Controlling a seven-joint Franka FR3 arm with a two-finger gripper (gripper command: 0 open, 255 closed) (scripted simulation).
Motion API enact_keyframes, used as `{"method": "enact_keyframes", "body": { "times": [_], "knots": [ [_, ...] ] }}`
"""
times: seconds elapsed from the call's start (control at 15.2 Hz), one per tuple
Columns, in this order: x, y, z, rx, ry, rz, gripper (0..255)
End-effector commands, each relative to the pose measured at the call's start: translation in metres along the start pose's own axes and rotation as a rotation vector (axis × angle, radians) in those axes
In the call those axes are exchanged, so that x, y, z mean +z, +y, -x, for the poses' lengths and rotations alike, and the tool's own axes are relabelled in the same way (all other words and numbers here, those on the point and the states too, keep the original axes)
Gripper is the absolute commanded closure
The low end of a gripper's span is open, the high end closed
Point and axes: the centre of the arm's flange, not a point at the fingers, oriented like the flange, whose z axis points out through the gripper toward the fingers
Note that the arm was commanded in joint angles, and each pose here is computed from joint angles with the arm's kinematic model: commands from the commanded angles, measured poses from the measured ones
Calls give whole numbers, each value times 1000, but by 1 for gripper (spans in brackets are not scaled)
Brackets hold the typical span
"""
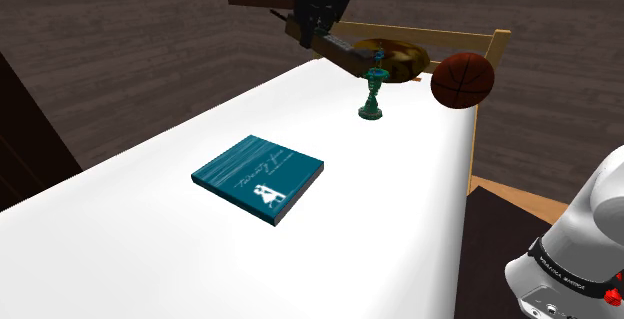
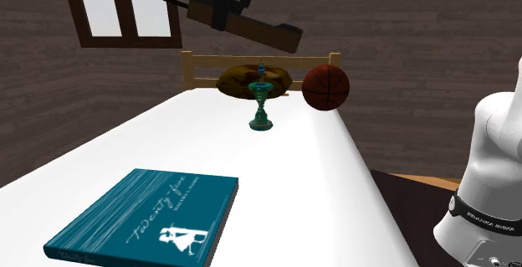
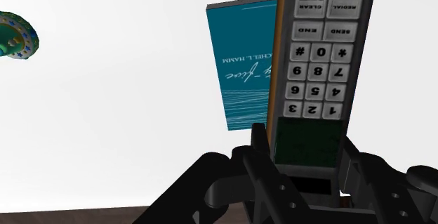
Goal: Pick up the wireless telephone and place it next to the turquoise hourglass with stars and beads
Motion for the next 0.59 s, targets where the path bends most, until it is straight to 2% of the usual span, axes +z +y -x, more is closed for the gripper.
{"method": "enact_keyframes", "body": {
  "times": [0.0,0.53],
  "knots": [
    [-7,-1,-2,0,0,0,255],
    [-17,103,16,0,0,0,255]
  ]
}}
